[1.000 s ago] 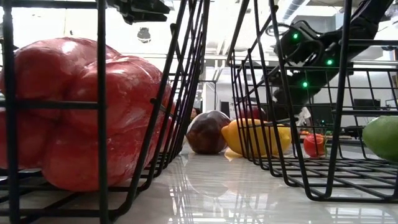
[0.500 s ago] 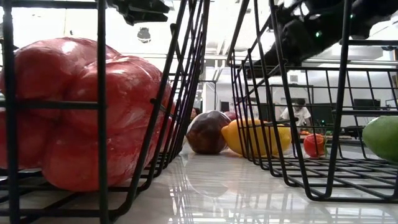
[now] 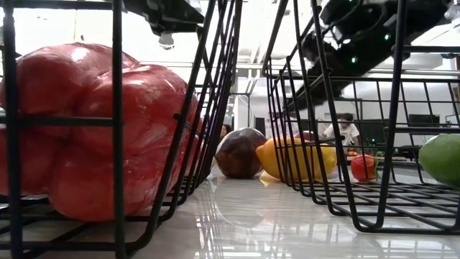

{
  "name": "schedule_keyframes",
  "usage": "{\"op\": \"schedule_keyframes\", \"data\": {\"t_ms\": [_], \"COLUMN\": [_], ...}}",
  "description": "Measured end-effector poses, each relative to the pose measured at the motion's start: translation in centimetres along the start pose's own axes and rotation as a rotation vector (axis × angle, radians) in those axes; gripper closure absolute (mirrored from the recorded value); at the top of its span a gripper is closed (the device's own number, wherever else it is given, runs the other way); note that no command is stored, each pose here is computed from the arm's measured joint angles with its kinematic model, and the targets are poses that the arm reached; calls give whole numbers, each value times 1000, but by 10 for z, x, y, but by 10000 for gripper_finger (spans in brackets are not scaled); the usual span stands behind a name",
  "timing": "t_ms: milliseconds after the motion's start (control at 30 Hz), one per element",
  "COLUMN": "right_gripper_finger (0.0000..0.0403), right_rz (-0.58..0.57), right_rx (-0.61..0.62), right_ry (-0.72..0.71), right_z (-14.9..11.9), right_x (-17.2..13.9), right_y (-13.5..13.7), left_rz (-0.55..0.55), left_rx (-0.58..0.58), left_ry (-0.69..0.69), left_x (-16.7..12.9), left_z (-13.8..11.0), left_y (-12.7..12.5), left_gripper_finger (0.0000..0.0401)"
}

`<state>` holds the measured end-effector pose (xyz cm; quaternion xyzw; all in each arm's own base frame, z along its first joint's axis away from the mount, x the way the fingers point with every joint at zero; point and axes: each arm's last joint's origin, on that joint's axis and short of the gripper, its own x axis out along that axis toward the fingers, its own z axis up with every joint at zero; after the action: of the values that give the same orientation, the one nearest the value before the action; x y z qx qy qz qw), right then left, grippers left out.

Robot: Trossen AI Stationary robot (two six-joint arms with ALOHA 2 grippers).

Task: Sort produce into baskets
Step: Put the red tomato into the right black wire basket

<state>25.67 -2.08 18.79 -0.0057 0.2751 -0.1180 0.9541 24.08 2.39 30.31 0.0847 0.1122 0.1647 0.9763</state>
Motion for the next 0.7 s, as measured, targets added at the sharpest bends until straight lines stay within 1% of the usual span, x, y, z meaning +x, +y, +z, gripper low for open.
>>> {"op": "schedule_keyframes", "data": {"t_ms": [100,267,300,333,400,533,600,700], "right_gripper_finger": [90,20,12,8,15,24,23,19], "right_rz": [21,23,22,22,21,46,68,69], "right_rx": [-13,-5,6,12,11,8,19,10], "right_ry": [54,90,94,95,108,157,145,149], "right_z": [-8,-12,-13,-13,-14,-24,-25,-29], "right_x": [8,10,9,9,10,22,29,36], "right_y": [2,3,3,3,3,2,2,0], "left_rz": [6,6,5,4,4,5,5,5], "left_rx": [-2,-4,-3,-2,-2,-4,-9,-11], "left_ry": [9,19,21,25,24,22,19,20], "left_x": [1,-2,-2,-2,-2,-2,-2,-2], "left_z": [-1,-1,-2,-2,-2,-2,-1,-2], "left_y": [2,3,3,3,3,3,3,3], "left_gripper_finger": [147,147,147,147,147,147,147,147]}}
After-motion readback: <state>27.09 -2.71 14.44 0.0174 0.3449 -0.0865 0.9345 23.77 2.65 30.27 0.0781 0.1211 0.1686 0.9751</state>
